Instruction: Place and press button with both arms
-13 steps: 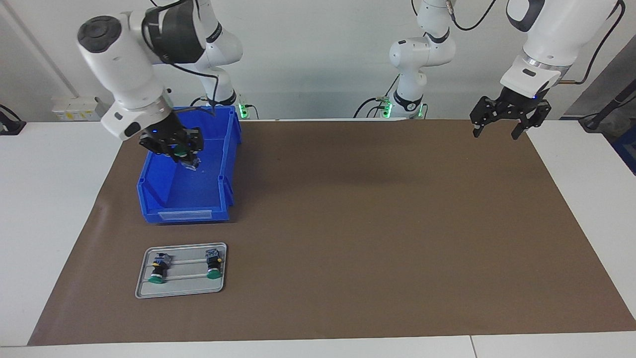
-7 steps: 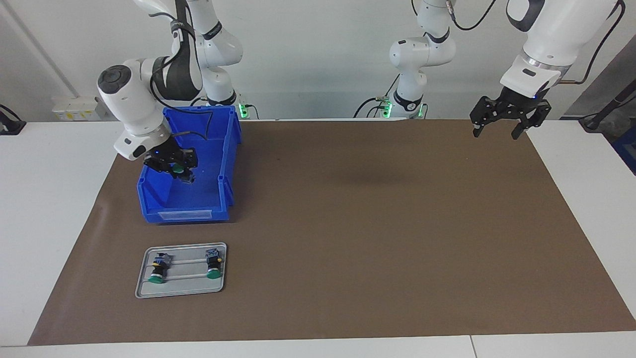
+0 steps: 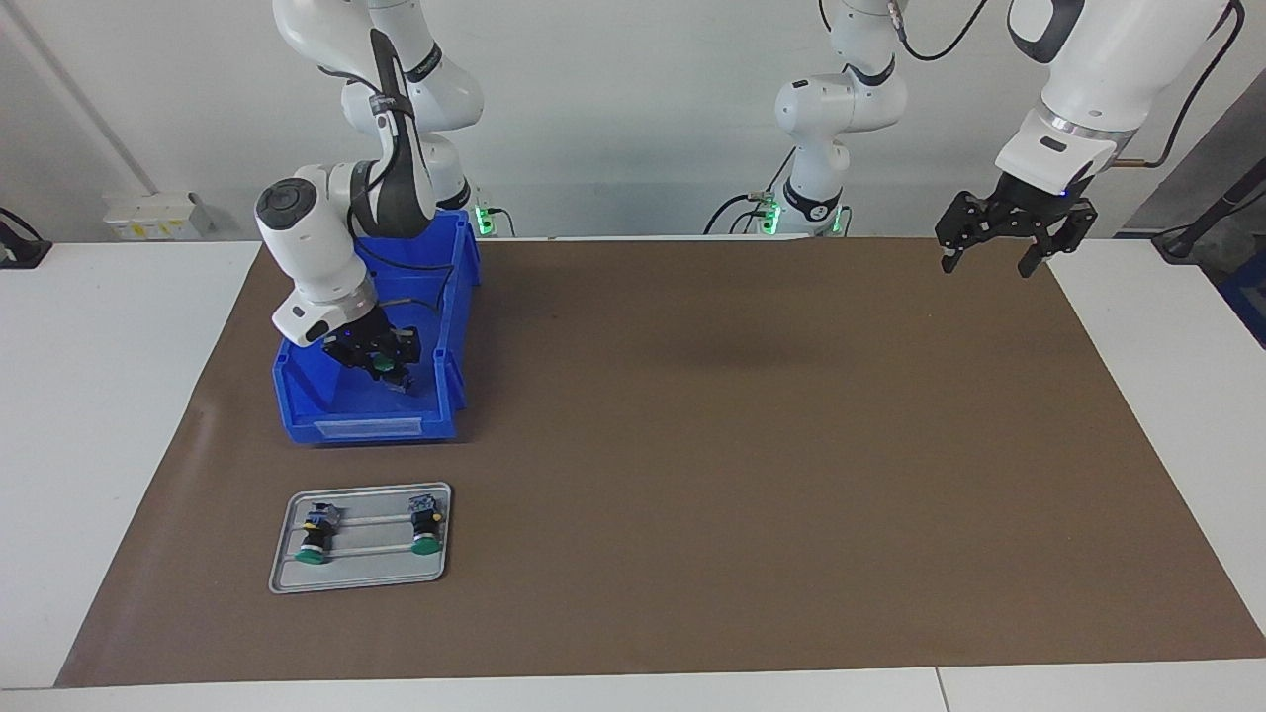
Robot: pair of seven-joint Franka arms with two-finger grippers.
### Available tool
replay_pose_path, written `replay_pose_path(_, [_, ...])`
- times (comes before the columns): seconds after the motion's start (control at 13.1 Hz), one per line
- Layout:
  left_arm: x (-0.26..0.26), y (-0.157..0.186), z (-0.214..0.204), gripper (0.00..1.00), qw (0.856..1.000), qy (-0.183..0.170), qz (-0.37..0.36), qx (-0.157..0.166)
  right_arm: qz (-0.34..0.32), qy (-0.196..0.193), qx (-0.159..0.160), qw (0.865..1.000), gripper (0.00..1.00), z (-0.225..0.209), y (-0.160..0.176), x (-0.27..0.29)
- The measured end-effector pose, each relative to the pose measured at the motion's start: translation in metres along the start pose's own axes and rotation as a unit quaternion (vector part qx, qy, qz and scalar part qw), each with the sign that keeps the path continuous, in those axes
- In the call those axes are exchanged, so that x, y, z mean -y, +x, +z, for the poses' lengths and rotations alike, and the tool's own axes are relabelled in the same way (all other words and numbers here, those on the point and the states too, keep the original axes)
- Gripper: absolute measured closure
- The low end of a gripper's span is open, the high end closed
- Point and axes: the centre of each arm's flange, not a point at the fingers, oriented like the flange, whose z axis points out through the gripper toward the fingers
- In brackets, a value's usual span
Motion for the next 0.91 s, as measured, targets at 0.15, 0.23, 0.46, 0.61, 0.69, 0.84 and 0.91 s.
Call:
replay_pose_path(0.15, [0.000, 0.000, 0.000, 0.00, 1.000, 0.000, 0.000, 0.000, 0.007, -0.001, -0.003, 1.000, 0.59, 0.006, -0.001, 0.000])
replay_pose_path(0.23, [0.000, 0.000, 0.000, 0.00, 1.000, 0.000, 0.000, 0.000, 0.009, -0.001, -0.003, 1.000, 0.49, 0.007, -0.001, -0.001])
replay_pose_path(0.46, [0.000, 0.000, 0.000, 0.00, 1.000, 0.000, 0.000, 0.000, 0.012, -0.001, -0.016, 1.000, 0.15, -0.008, 0.006, -0.002])
replay_pose_path(0.61, [0.000, 0.000, 0.000, 0.00, 1.000, 0.000, 0.000, 0.000, 0.013, 0.002, -0.017, 1.000, 0.00, -0.041, 0.018, -0.002])
replay_pose_path(0.69, [0.000, 0.000, 0.000, 0.00, 1.000, 0.000, 0.000, 0.000, 0.018, 0.003, -0.015, 1.000, 0.00, -0.064, 0.026, -0.004])
replay_pose_path(0.84, [0.000, 0.000, 0.000, 0.00, 1.000, 0.000, 0.000, 0.000, 0.031, 0.005, -0.015, 0.999, 0.00, -0.118, 0.039, -0.012])
replay_pose_path(0.91, [0.000, 0.000, 0.000, 0.00, 1.000, 0.000, 0.000, 0.000, 0.038, 0.006, -0.018, 0.999, 0.00, -0.143, 0.044, -0.016])
